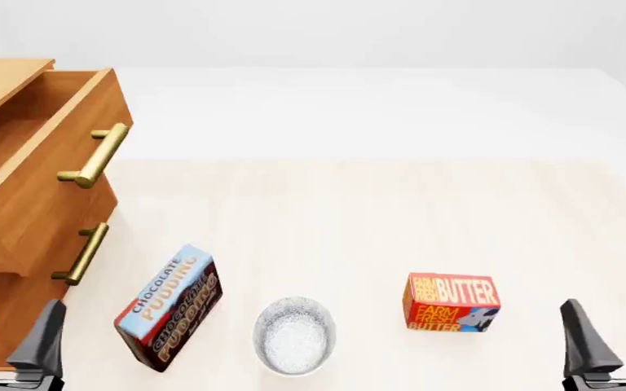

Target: Put the bowl in the top drawer of the cabinet.

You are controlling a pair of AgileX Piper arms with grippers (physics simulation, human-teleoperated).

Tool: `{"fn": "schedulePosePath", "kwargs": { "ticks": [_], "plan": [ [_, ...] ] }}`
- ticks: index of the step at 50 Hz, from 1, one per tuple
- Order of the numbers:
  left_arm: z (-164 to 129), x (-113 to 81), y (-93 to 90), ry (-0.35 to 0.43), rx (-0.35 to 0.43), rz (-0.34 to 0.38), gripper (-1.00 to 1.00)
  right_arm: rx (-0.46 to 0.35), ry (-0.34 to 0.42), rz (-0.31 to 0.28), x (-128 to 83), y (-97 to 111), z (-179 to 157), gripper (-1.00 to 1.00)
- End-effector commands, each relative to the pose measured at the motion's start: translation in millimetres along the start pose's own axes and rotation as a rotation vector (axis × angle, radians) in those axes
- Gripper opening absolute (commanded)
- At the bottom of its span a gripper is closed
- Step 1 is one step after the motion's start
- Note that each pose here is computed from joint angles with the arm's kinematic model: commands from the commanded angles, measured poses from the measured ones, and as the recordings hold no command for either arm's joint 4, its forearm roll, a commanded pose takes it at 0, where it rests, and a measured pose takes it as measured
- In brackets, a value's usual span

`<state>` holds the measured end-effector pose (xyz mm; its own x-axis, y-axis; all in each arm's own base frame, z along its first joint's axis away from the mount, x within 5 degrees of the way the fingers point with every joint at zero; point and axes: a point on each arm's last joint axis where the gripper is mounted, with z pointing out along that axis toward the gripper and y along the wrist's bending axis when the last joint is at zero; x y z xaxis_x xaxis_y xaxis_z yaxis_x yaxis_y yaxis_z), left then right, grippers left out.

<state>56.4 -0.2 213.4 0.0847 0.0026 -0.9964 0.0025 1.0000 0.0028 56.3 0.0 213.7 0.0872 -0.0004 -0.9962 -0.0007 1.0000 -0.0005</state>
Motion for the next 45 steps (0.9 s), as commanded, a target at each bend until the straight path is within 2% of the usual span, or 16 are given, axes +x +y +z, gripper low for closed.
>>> {"fn": "schedulePosePath", "kwargs": {
  "ticks": [1, 31, 42, 45],
  "plan": [
    [0.2, -0.4, -0.5, 0.004, 0.009, 0.009, 1.00, 0.001, 0.003, 0.001, -0.5, -0.1, 0.5, 1.00],
    [-0.1, -1.6, -0.5, -0.005, 0.008, 0.017, 1.00, 0.001, 0.003, 0.001, -0.5, -0.1, 0.5, 1.00],
    [-1.0, -9.9, -1.9, -0.013, 0.034, 0.025, 1.00, 0.001, 0.003, 0.001, -0.5, -0.1, 0.5, 1.00],
    [-2.3, -18.3, -2.1, -0.020, 0.041, 0.019, 1.00, 0.001, 0.003, 0.001, -0.5, -0.1, 0.5, 1.00]
  ]
}}
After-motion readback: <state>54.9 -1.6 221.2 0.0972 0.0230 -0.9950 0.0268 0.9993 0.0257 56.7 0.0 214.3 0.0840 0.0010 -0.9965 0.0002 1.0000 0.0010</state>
